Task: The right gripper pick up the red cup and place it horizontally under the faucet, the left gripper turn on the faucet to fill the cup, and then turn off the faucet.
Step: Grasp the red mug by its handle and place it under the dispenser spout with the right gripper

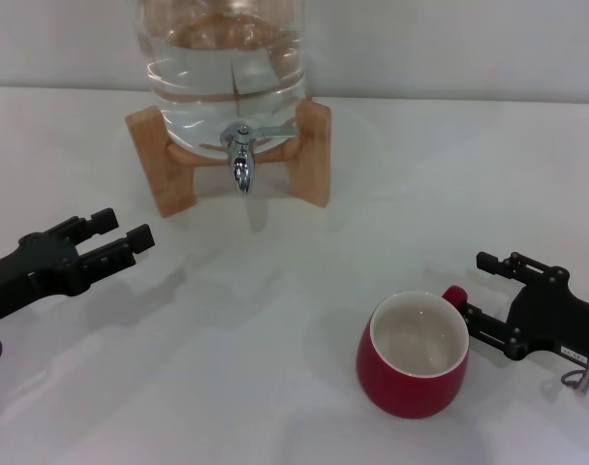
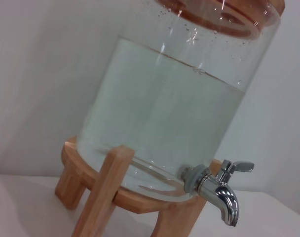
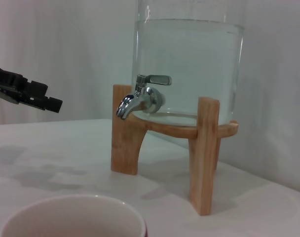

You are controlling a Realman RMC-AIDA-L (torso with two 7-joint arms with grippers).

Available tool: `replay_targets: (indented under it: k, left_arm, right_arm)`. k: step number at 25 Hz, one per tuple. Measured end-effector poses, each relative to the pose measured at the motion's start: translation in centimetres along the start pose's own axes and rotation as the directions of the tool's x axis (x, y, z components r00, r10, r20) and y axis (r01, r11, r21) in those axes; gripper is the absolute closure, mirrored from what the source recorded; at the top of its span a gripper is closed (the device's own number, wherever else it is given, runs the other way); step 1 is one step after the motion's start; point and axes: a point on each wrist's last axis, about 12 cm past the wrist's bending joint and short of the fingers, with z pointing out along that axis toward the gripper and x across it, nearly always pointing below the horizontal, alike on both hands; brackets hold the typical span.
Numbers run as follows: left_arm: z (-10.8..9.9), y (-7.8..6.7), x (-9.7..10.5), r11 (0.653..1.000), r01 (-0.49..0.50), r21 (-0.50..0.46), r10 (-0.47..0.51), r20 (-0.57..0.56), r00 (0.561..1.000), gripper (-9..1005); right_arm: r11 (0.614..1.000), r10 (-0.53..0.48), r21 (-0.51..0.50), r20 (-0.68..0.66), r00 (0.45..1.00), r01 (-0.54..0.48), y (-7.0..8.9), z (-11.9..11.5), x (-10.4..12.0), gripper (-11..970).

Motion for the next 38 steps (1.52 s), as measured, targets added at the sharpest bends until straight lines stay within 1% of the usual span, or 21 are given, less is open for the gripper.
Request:
replay_targets:
  k: [9,16,21,27,32,38]
  left_arm:
    - [0.0,0.1,0.0,1.000,0.000,-0.005,0.000,-0.001,1.000,181]
    - [-0.1,0.3,-0.3,1.000,0.005,-0.014,-0.005,0.005,1.000,181]
    - [-0.1,0.3,-0.3,1.000,0.008,-0.018,-0.008,0.005,1.000,181]
    - [-0.1,0.3,-0.3,1.000,0.017,-0.017,-0.017,0.005,1.000,180]
    - [-0.1,0.3,-0.3,1.000,0.018,-0.016,-0.018,0.001,1.000,180]
    - [-0.3,0.4,0.1,0.999,0.022,-0.029,-0.022,-0.015,1.000,180]
  right_arm:
    - [1.000,-0.010,0.002,0.001,1.000,0.010,0.0,0.0,0.0,458]
    - [0.999,-0.021,0.032,0.005,1.000,0.020,0.0,0.6,-0.1,469]
    - [0.999,-0.020,0.033,0.008,1.000,0.020,0.0,0.8,-0.2,670]
    - [1.000,-0.015,0.024,0.019,1.000,0.014,0.1,0.9,-0.4,823]
    - [1.000,0.003,0.030,0.027,1.000,-0.003,0.3,1.2,-0.5,823]
    - [1.000,-0.006,0.028,0.051,0.999,0.005,0.1,1.8,-1.3,822]
